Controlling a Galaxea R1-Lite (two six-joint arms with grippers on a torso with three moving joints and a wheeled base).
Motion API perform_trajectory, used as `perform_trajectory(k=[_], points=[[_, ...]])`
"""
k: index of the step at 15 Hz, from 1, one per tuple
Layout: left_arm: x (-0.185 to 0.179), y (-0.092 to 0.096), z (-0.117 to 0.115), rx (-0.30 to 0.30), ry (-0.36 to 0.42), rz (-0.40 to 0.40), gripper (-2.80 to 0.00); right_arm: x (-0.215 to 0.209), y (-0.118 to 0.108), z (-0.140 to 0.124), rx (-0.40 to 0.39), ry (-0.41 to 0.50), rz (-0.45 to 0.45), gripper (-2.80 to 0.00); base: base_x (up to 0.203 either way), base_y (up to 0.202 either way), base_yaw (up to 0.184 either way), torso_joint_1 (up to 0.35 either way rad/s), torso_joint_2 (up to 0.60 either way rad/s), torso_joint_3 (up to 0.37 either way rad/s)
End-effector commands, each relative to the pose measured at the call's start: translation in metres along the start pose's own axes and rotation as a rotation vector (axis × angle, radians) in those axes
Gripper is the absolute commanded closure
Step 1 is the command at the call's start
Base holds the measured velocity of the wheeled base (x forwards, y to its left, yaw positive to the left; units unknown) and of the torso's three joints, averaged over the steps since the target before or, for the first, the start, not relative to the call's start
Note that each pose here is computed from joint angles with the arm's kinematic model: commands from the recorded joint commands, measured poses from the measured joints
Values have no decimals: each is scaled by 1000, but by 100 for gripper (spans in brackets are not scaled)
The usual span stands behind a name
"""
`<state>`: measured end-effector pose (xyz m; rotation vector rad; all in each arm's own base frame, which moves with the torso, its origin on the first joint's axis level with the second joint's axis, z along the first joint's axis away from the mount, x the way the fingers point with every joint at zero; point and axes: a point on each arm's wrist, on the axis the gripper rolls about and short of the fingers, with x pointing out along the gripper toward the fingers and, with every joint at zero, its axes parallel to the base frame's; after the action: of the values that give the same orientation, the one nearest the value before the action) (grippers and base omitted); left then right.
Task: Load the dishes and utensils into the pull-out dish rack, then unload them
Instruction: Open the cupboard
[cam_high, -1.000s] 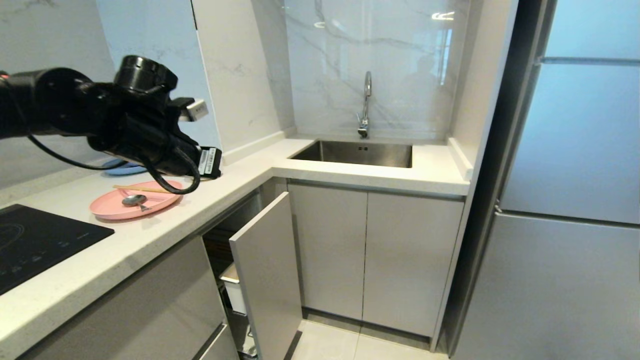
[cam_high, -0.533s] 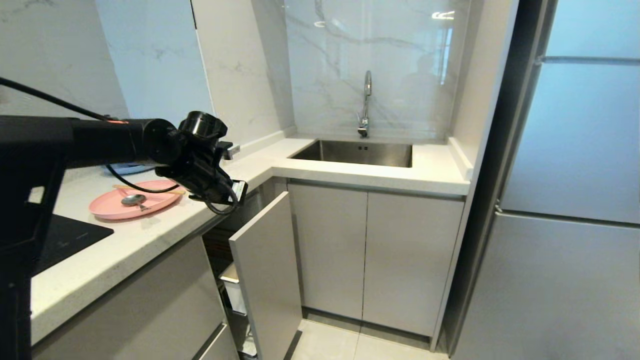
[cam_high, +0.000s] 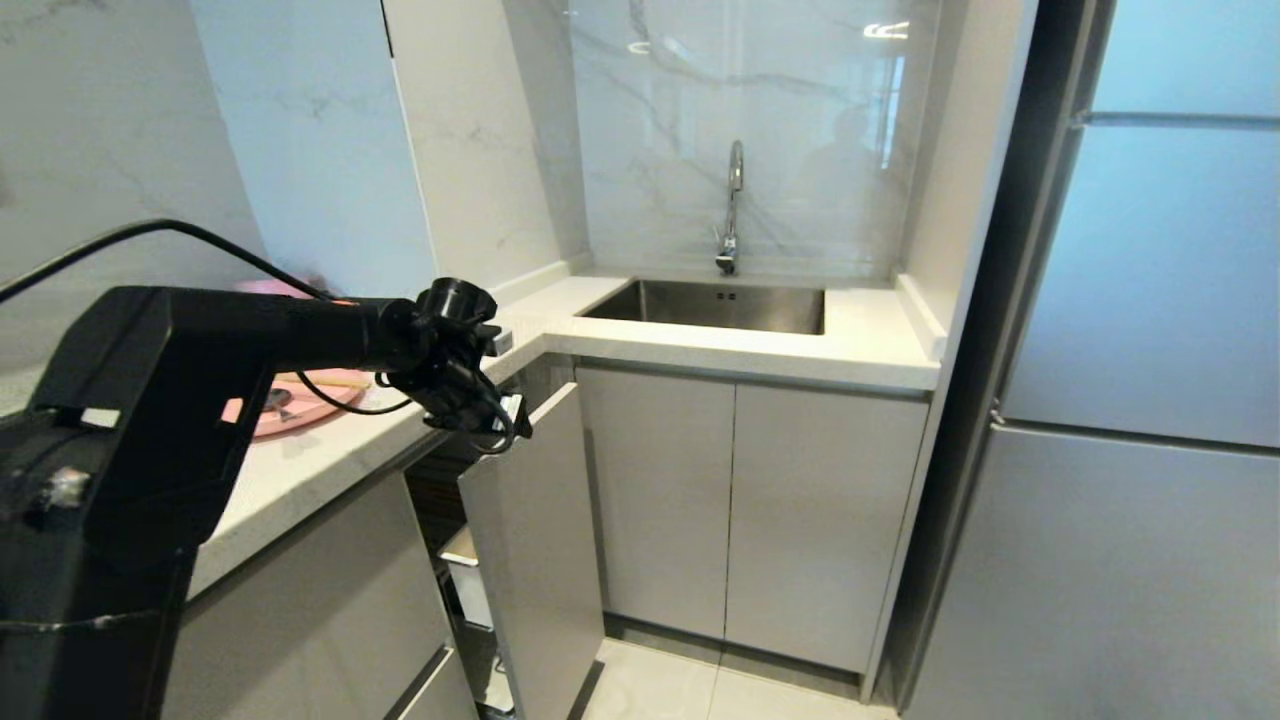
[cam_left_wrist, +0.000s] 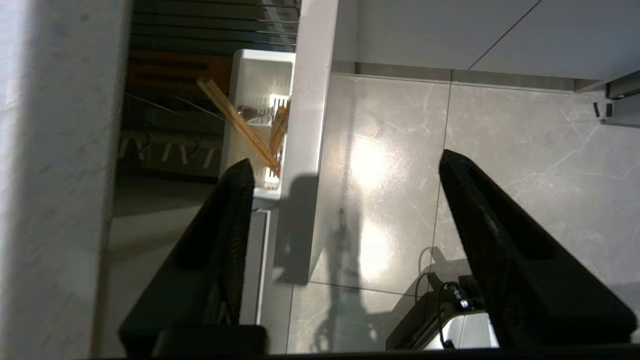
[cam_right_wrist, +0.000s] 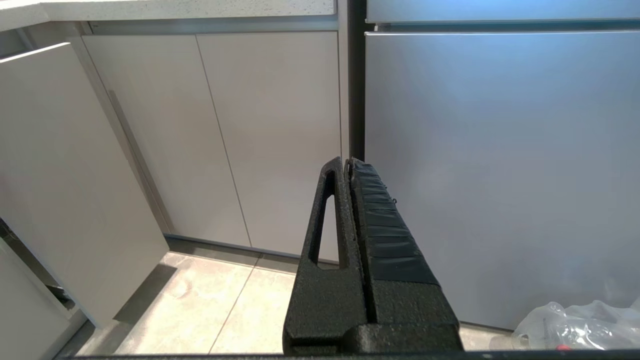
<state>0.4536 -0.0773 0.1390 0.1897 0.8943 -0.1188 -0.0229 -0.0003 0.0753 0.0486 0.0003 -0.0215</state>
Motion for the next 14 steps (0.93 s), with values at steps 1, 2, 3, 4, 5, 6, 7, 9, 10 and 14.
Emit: perform_trajectory(k=[1,2,3,4,5,6,7,9,10,14], points=[[21,-2,-5,3,22,-1,-280,0,0,0,0,2,0,0,0,0,0,0,0,0],[30,-3,-7,3,25,0,-280,0,0,0,0,2,0,0,0,0,0,0,0,0],[36,-4,-9,2,28,1,-280,0,0,0,0,2,0,0,0,0,0,0,0,0],[39,-4,-10,2,33,1,-280,0,0,0,0,2,0,0,0,0,0,0,0,0],[40,-4,-10,1,37,1,-280,0,0,0,0,2,0,0,0,0,0,0,0,0],[41,-4,-11,-1,41,0,-280,0,0,0,0,2,0,0,0,0,0,0,0,0],[43,-5,-12,-2,45,0,-280,0,0,0,0,2,0,0,0,0,0,0,0,0],[48,-8,-15,0,56,-4,-280,0,0,0,0,2,0,0,0,0,0,0,0,0],[49,-11,-15,5,60,-8,-280,0,0,0,0,2,0,0,0,0,0,0,0,0],[51,-23,-16,-3,64,-23,-280,0,0,0,0,2,0,0,0,0,0,0,0,0]])
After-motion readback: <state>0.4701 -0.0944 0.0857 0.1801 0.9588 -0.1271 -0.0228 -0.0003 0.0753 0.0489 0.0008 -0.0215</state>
